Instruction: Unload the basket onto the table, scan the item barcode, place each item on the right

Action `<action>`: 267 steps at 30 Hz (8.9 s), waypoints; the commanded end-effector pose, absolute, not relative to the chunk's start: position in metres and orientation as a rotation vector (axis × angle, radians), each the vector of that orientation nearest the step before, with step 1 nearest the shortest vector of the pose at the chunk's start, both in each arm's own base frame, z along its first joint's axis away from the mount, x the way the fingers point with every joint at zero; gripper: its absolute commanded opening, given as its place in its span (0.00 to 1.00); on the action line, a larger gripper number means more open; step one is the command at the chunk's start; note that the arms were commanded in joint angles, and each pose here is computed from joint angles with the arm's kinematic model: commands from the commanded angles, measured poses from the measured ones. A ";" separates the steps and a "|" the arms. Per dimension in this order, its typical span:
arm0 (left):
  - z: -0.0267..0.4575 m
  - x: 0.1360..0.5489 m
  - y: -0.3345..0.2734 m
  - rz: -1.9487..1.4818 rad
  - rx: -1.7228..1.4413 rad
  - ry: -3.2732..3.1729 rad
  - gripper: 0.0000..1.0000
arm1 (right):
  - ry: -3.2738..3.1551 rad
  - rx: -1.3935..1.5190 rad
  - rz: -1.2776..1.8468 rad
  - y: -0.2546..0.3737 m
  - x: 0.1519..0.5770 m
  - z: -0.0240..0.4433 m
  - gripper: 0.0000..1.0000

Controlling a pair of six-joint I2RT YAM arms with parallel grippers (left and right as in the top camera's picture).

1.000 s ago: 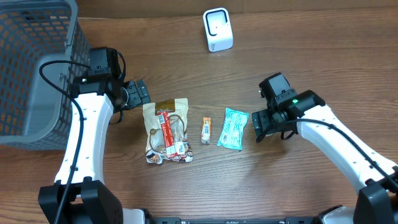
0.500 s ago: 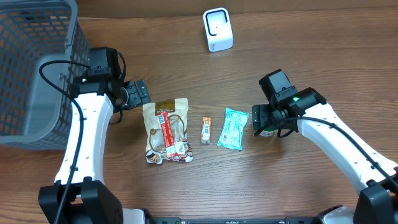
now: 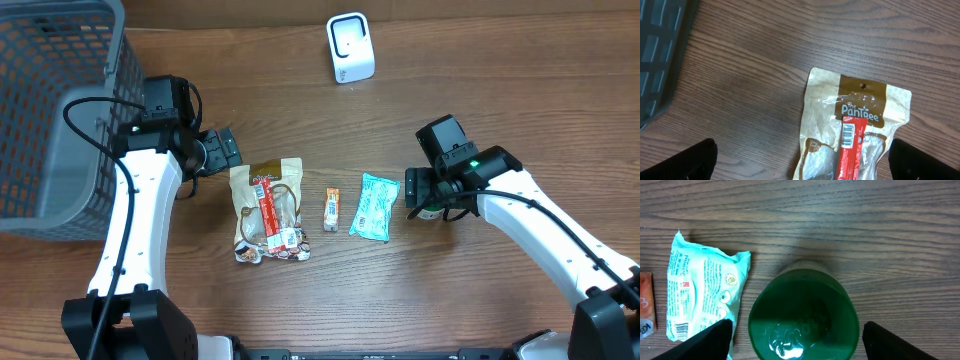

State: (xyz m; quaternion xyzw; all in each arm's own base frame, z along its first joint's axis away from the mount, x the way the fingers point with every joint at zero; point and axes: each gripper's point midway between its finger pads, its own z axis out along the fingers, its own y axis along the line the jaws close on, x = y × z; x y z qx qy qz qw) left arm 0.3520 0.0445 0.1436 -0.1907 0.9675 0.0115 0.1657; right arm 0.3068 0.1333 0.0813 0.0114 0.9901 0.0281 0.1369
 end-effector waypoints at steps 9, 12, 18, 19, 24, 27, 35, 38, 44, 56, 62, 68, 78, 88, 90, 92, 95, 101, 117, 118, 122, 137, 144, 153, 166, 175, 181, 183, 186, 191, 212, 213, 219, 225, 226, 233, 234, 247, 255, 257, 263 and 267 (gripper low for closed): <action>0.150 0.356 0.045 0.039 -0.528 2.736 1.00 | 2.904 0.047 0.059 0.132 0.304 0.068 0.84; 0.150 0.356 0.045 0.039 -0.528 2.736 1.00 | 2.921 0.045 0.046 0.131 0.304 0.062 0.85; 0.150 0.356 0.045 0.039 -0.528 2.736 0.99 | 2.929 0.045 0.040 0.131 0.303 0.059 0.81; 0.150 0.356 0.045 0.039 -0.528 2.736 1.00 | 2.931 0.044 0.038 0.130 0.303 0.059 0.79; 0.150 0.356 0.045 0.039 -0.527 2.736 1.00 | 2.926 0.002 0.013 0.128 0.303 0.059 0.67; 0.150 0.356 0.045 0.039 -0.528 2.736 1.00 | 2.929 -0.081 0.001 0.128 0.302 0.059 0.66; 0.150 0.356 0.045 0.039 -0.528 2.736 1.00 | 2.930 -0.334 -0.037 0.125 0.298 0.058 0.67; 0.150 0.356 0.045 0.039 -0.528 2.736 1.00 | 2.918 -0.422 -0.051 0.125 0.299 0.058 0.68; 0.150 0.356 0.045 0.039 -0.528 2.736 1.00 | 2.902 -0.421 -0.116 0.118 0.302 0.059 0.83; 0.150 0.356 0.045 0.039 -0.528 2.736 1.00 | 2.948 0.164 0.043 0.129 0.298 0.058 0.79; 0.150 0.356 0.045 0.039 -0.528 2.736 1.00 | 2.935 0.198 0.048 0.130 0.301 0.059 0.67; 0.150 0.356 0.045 0.039 -0.527 2.736 1.00 | 2.938 0.064 0.024 0.128 0.301 0.059 0.57; 0.150 0.356 0.045 0.039 -0.528 2.736 1.00 | 2.912 -0.383 -0.026 0.128 0.301 0.059 0.59; 0.150 0.356 0.045 0.039 -0.528 2.736 1.00 | 2.923 0.011 -0.021 0.124 0.304 0.059 0.85; 0.150 0.356 0.045 0.039 -0.528 2.736 1.00 | 2.914 0.046 -0.011 0.125 0.306 0.060 0.85; 0.150 0.356 0.045 0.039 -0.528 2.736 1.00 | 2.910 0.051 0.010 0.127 0.307 0.060 0.85; 0.150 0.356 0.045 0.039 -0.528 2.736 1.00 | 2.913 0.049 0.015 0.128 0.306 0.060 0.86; 0.150 0.356 0.045 0.039 -0.528 2.736 1.00 | 2.913 0.049 0.015 0.128 0.307 0.060 0.90; 0.150 0.356 0.045 0.039 -0.528 2.736 1.00 | 2.927 0.017 0.094 0.138 0.319 0.079 0.95; 0.150 0.356 0.045 0.039 -0.528 2.736 1.00 | 2.927 0.017 0.095 0.139 0.319 0.081 0.95; 0.150 0.356 0.045 0.039 -0.528 2.736 1.00 | 2.948 0.010 0.080 0.138 0.318 0.076 0.93; 0.150 0.356 0.045 0.039 -0.528 2.736 1.00 | 3.061 -0.062 -0.043 0.131 0.314 0.028 0.84; 0.150 0.356 0.045 0.039 -0.528 2.736 1.00 | 3.044 -0.111 -0.034 0.133 0.318 0.028 0.85; 0.150 0.356 0.045 0.039 -0.528 2.736 1.00 | 3.050 -0.111 -0.038 0.131 0.313 0.019 0.86; 0.150 0.356 0.045 0.039 -0.528 2.736 1.00 | 3.046 -0.110 -0.036 0.129 0.309 0.008 0.84; 0.150 0.356 0.045 0.039 -0.528 2.736 1.00 | 3.045 -0.111 -0.035 0.128 0.307 0.005 0.79; 0.150 0.356 0.045 0.039 -0.528 2.736 1.00 | 3.046 -0.111 -0.036 0.130 0.312 0.015 0.67; 0.150 0.356 0.045 0.039 -0.528 2.736 1.00 | 3.040 -0.125 -0.032 0.132 0.317 0.024 0.62; 0.150 0.356 0.045 0.039 -0.528 2.736 1.00 | 3.038 -0.145 -0.026 0.135 0.322 0.041 0.57; 0.150 0.356 0.045 0.039 -0.528 2.736 1.00 | 2.988 -0.146 0.004 0.141 0.334 0.082 0.52; 0.150 0.356 0.045 0.039 -0.528 2.736 1.00 | 2.676 -0.245 0.238 0.168 0.366 0.290 0.50; 0.150 0.356 0.045 0.039 -0.528 2.736 1.00 | 2.677 -0.247 0.246 0.169 0.367 0.289 0.50; 0.150 0.356 0.045 0.039 -0.528 2.736 1.00 | 2.638 -0.250 0.283 0.184 0.392 0.280 0.51; 0.150 0.356 0.045 0.039 -0.527 2.736 1.00 | 2.598 -0.295 0.330 0.208 0.431 0.253 0.50; 0.150 0.356 0.045 0.039 -0.528 2.736 1.00 | 2.585 -0.296 0.338 0.212 0.440 0.248 0.50; 0.150 0.356 0.045 0.039 -0.528 2.736 1.00 | 2.483 -0.290 0.369 0.238 0.499 0.213 0.49; 0.150 0.356 0.045 0.039 -0.528 2.736 1.00 | 2.461 -0.289 0.375 0.242 0.507 0.211 0.49; 0.150 0.356 0.045 0.039 -0.528 2.736 1.00 | 2.112 -0.288 0.444 0.280 0.594 0.209 0.45; 0.150 0.356 0.045 0.039 -0.528 2.736 1.00 | 1.944 -0.271 0.480 0.294 0.625 0.211 0.42; 0.150 0.356 0.045 0.039 -0.528 2.735 1.00 | 1.911 -0.258 0.474 0.294 0.632 0.210 0.36; 0.150 0.356 0.045 0.039 -0.528 2.736 1.00 | 1.818 -0.196 0.425 0.288 0.653 0.206 0.29; 0.150 0.356 0.045 0.039 -0.528 2.736 1.00 | 1.776 -0.184 0.427 0.288 0.661 0.198 0.15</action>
